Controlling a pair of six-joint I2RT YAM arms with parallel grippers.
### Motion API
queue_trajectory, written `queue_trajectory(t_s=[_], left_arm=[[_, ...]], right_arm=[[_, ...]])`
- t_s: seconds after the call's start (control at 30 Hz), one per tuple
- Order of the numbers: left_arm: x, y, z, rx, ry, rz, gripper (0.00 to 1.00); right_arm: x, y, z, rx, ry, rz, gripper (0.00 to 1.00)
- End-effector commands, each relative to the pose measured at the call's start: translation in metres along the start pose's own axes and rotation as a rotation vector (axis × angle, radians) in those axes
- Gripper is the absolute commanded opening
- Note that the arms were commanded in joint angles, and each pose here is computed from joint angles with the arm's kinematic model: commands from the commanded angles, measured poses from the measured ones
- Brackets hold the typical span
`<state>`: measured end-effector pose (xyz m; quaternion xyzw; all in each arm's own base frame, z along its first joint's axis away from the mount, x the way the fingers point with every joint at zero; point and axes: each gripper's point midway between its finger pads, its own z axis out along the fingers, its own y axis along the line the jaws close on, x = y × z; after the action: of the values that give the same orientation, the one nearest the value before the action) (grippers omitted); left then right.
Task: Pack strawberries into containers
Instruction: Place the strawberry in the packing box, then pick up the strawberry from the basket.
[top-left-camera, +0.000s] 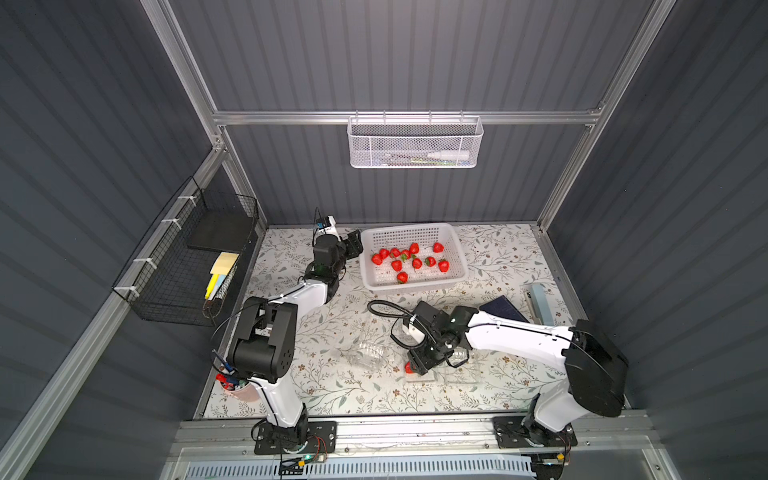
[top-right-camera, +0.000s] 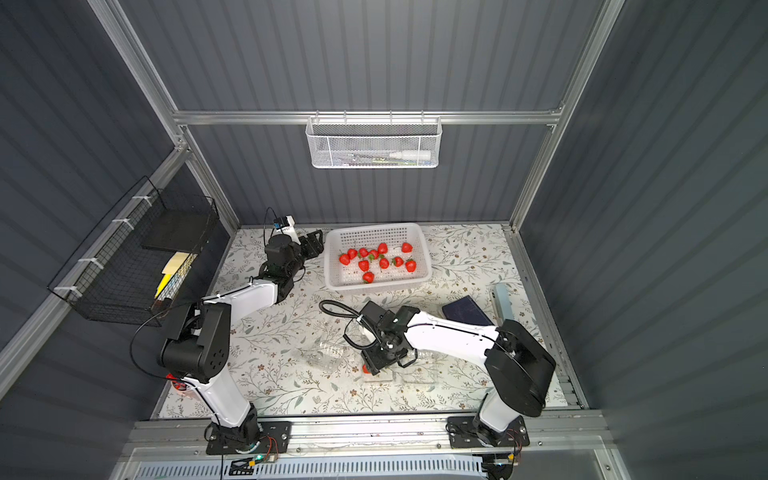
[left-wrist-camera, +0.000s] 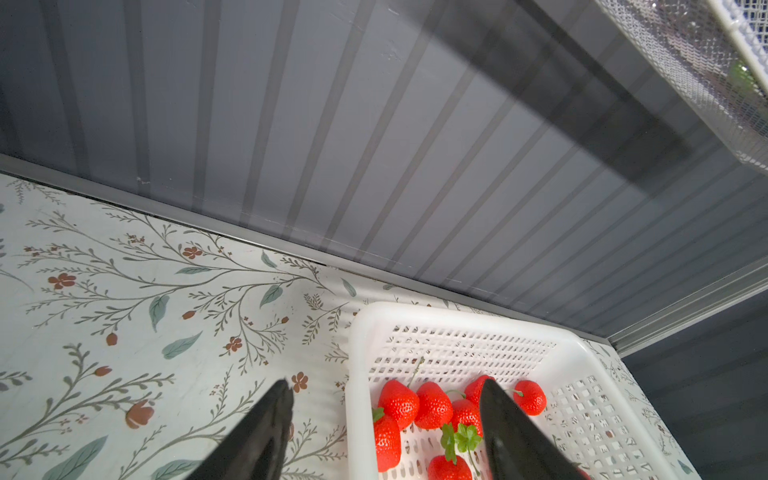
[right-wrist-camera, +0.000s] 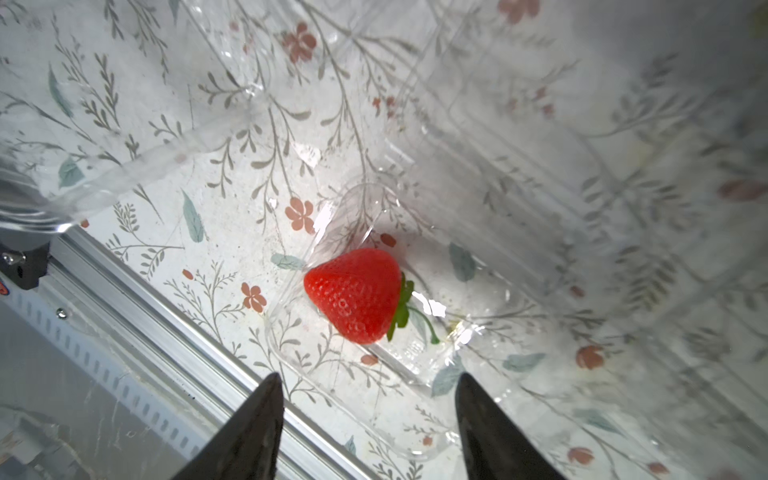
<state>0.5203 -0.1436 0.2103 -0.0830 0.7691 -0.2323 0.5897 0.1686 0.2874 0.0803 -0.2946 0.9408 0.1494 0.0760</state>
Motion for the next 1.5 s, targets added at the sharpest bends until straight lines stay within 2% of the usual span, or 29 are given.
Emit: queue_trajectory(t_s=[0.0,0.1,0.3,0.5,0.67,0.8,1.0,1.3,1.47], left_arm=[[0.005,0.000,-0.002,-0.004,0.004,0.007,0.73],[0.009,0.002,-0.002,-0.009,0.010,0.008,0.73],[0.008,0.003,-0.004,-0.029,0.004,0.020,0.73],[0.026,0.012,0.003,-0.049,0.037,0.021,0.73],[0.045,0.015,0.009,-0.035,0.070,0.007,0.68],[0.058,0.012,0.012,-0.016,0.096,0.009,0.65],[0.075,0.013,0.015,-0.014,0.115,0.004,0.66],[0.104,0.011,0.023,0.005,0.175,-0.008,0.67],[0.113,0.011,0.026,0.012,0.195,-0.006,0.61]], right_arm=[[-0.046,-0.009,-0.048,0.083,-0.221,-0.045,0.65],[-0.088,-0.027,-0.091,0.144,-0.395,-0.075,0.65],[-0.176,-0.080,-0.154,0.122,-0.690,0.085,0.65],[-0.241,-0.131,-0.156,0.202,-0.747,0.083,0.66],[-0.285,-0.182,-0.127,0.261,-0.734,0.116,0.59],[-0.314,-0.217,-0.089,0.280,-0.704,0.155,0.59],[-0.347,-0.243,-0.044,0.311,-0.695,0.155,0.66],[-0.359,-0.259,0.004,0.291,-0.700,0.205,0.69],[-0.361,-0.263,0.023,0.278,-0.710,0.218,0.69]])
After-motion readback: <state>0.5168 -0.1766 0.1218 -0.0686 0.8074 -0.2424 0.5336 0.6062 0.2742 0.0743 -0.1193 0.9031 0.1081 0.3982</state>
